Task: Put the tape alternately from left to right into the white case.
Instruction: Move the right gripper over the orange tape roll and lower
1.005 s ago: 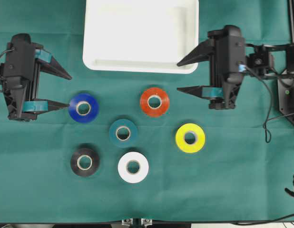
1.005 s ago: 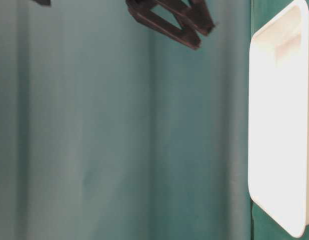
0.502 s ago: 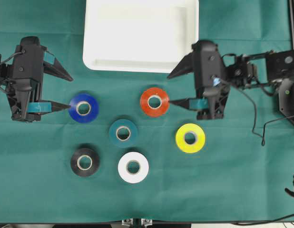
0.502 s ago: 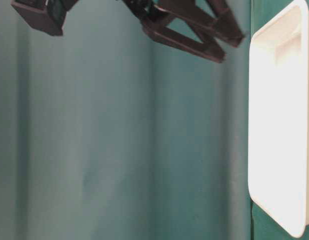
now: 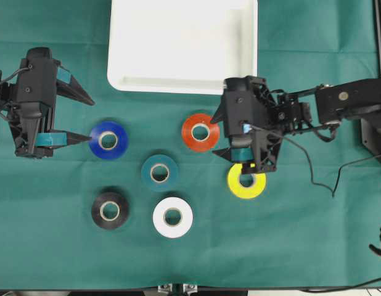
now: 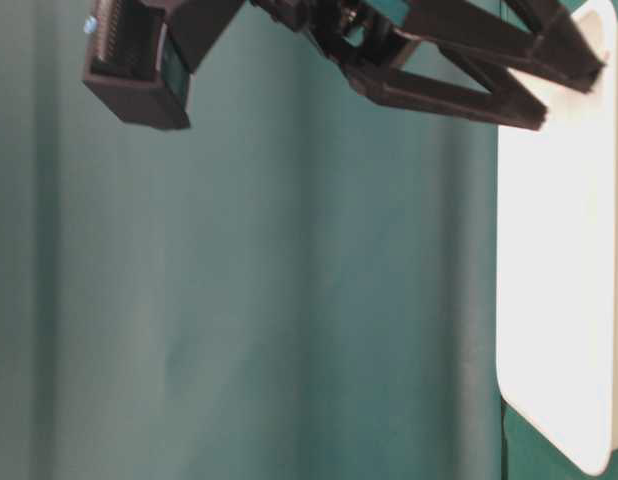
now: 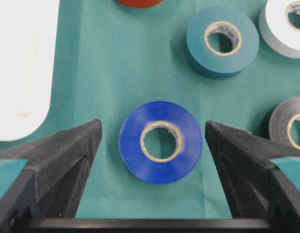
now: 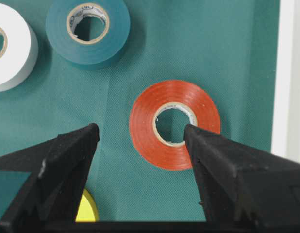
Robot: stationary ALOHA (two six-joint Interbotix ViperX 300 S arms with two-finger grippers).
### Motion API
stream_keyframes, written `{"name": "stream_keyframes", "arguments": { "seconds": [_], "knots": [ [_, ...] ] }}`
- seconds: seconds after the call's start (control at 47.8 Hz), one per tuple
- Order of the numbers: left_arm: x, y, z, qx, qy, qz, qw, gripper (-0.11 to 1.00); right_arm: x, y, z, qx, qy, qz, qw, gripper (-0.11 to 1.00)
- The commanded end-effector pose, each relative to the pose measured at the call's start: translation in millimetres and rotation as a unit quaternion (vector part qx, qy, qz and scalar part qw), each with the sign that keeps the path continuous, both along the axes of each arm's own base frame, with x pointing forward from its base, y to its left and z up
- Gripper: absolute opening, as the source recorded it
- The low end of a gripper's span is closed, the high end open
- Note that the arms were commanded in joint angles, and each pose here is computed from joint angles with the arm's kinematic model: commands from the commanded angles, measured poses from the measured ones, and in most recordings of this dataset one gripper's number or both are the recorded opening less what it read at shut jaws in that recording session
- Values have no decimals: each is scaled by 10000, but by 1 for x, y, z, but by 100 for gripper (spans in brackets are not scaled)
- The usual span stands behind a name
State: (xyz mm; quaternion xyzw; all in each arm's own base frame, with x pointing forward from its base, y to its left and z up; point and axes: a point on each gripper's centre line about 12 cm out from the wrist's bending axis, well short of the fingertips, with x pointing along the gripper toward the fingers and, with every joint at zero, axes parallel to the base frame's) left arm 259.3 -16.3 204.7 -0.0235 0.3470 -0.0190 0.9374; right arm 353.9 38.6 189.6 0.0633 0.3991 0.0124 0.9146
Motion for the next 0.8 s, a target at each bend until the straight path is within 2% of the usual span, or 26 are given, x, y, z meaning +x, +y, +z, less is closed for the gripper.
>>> {"name": "stream_keyframes", "arguments": {
  "seconds": [0.0, 0.775],
  "knots": [
    [2, -1, 5, -19, -91, 0, 10000, 74, 8, 2, 9, 21, -137, 10, 9999, 81],
    [1, -1, 3, -23, -60, 5, 10000, 74, 33, 5, -34, -34, 397, 4, 9992, 81]
  ]
}}
